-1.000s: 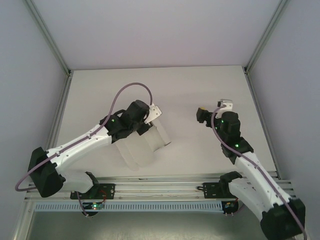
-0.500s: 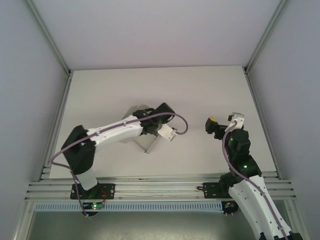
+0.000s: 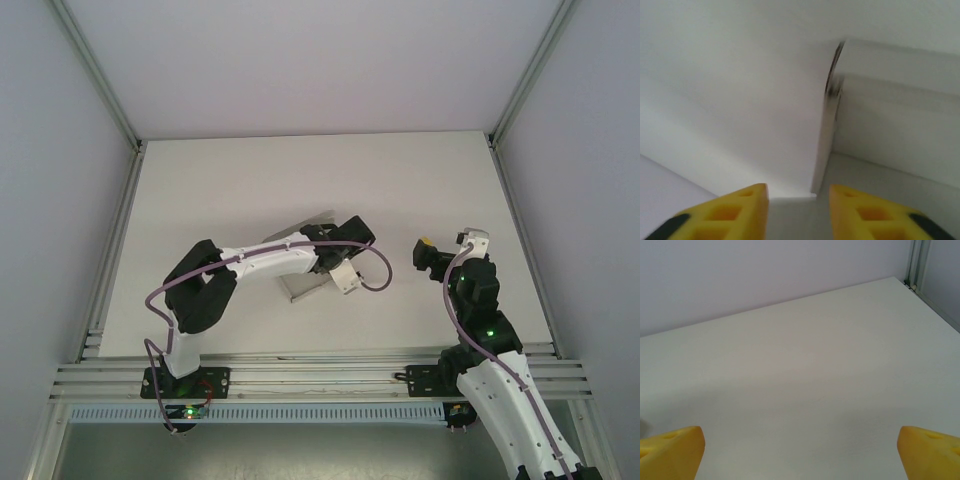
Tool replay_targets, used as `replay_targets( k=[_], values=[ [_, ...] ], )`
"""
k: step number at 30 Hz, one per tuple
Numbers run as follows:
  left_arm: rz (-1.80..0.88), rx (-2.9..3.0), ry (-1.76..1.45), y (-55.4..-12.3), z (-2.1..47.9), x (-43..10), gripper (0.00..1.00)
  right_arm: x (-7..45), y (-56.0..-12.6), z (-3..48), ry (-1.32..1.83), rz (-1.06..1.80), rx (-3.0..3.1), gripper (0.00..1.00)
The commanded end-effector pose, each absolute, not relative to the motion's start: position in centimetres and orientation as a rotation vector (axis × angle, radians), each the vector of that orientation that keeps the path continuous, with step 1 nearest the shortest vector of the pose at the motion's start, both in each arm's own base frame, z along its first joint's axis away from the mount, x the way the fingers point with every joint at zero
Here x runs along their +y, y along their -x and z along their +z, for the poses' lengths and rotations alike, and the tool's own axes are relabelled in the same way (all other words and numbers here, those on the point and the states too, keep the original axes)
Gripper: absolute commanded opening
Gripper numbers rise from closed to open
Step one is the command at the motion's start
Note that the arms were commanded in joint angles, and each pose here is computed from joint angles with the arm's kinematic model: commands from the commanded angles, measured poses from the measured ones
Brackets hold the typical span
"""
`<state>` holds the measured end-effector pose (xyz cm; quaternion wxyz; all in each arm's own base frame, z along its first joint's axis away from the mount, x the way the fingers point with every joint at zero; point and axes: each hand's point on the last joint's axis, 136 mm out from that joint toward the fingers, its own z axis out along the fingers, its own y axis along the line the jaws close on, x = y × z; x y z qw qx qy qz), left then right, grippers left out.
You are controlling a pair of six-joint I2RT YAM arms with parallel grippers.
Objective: Assemble paper box
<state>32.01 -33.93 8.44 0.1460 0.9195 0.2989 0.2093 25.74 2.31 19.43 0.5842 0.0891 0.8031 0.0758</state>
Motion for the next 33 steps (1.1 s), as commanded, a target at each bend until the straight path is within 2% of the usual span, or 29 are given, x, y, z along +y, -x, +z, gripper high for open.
replay_targets(
  k=[1, 2, 4, 5, 6, 9, 11, 16, 19, 24, 29, 33],
  values=[
    [0.528, 0.983, -2.602, -31.1, 10.1, -34.3, 0.50, 2.2, -25.8, 18.9, -0.198, 0.171, 1.886, 0.98],
    [0.502, 0.992, -2.591, -30.8, 10.4, -34.4, 0.54, 2.4, -25.9, 18.9, -0.191, 0.182, 1.889, 0.98],
    [0.454, 1.008, -2.542, -30.2, 11.2, -34.7, 0.71, 2.8, -25.9, 19.0, -0.176, 0.202, 1.893, 0.98],
    [0.429, 1.029, -2.503, -30.1, 11.7, -34.9, 0.98, 3.0, -26.0, 19.0, -0.169, 0.209, 1.896, 0.98],
    [0.411, 1.055, -2.447, -30.1, 12.6, -35.2, 1.00, 3.1, -26.0, 19.0, -0.163, 0.215, 1.899, 0.98],
    [0.343, 1.170, -2.205, -30.1, 16.5, -36.1, 1.00, 4.1, -26.4, 18.4, -0.126, 0.256, 1.937, 0.98],
    [0.295, 1.334, -1.936, -31.4, 20.3, -36.1, 1.00, 5.4, -26.7, 18.2, -0.073, 0.316, 1.962, 0.99],
    [0.031, 1.753, -1.115, -33.6, 27.5, -31.2, 1.00, 9.9, -27.3, 17.4, 0.073, 0.490, 2.011, 0.98],
    [-0.131, 1.865, -0.624, -32.7, 28.1, -26.5, 1.00, 12.4, -27.5, 16.1, 0.137, 0.455, 2.065, 0.98],
    [-0.267, 1.900, -0.016, -29.4, 25.4, -17.4, 1.00, 16.7, -27.7, 14.5, 0.306, 0.384, 2.130, 0.98],
    [-0.306, 2.043, -0.072, -28.1, 22.6, -14.3, 1.00, 19.4, -29.3, 16.8, 0.566, 0.332, 2.045, 0.98],
    [-0.351, 2.145, -0.226, -28.9, 20.1, -15.4, 1.00, 21.4, -30.7, 18.7, 0.776, 0.438, 1.995, 0.98]
  ],
)
